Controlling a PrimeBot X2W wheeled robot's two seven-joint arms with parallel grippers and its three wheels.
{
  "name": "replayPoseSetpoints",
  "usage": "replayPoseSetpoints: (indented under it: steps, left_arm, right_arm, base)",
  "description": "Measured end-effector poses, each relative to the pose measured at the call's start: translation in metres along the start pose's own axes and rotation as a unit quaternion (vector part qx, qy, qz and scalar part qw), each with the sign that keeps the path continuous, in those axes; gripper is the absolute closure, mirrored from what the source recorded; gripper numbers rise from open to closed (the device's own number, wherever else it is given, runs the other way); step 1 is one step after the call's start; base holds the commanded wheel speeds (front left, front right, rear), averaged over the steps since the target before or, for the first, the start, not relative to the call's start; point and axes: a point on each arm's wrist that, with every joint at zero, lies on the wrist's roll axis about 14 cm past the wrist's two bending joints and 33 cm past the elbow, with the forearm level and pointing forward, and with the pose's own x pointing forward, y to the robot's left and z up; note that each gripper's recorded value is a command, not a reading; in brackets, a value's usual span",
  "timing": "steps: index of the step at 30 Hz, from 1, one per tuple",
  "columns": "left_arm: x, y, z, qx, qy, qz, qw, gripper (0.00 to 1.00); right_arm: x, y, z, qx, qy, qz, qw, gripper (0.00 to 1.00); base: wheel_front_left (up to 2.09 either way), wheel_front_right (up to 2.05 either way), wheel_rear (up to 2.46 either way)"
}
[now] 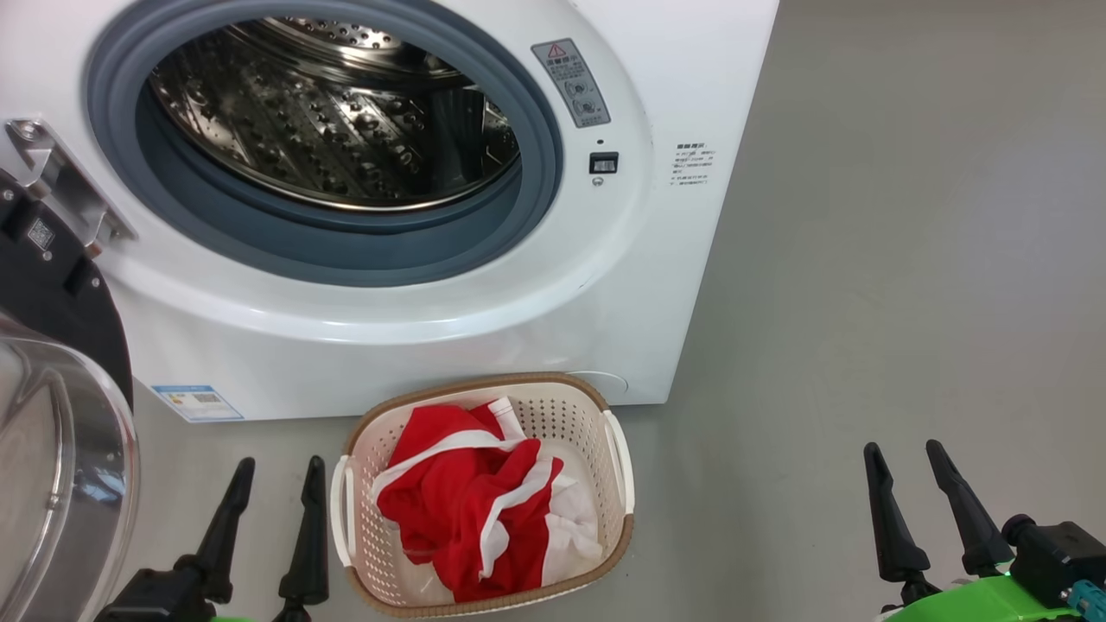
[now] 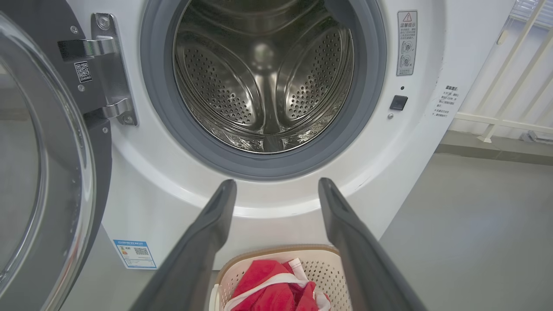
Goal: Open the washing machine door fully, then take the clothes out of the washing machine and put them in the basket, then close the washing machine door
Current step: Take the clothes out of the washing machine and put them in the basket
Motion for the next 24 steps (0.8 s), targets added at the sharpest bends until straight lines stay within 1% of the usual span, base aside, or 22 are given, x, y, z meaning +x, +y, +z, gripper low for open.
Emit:
replayPoseSetpoints:
  steps: [24]
  left_arm:
    - [0.0000,0.0034,-0.0059,0.001,0.009,0.005,1.000,0.00]
  right_arm:
    - [0.0027,-0.0019,-0.0044,-0.001,0.007,-0.003,1.000,0.00]
  base:
    - [0.00,0.00,0.00]
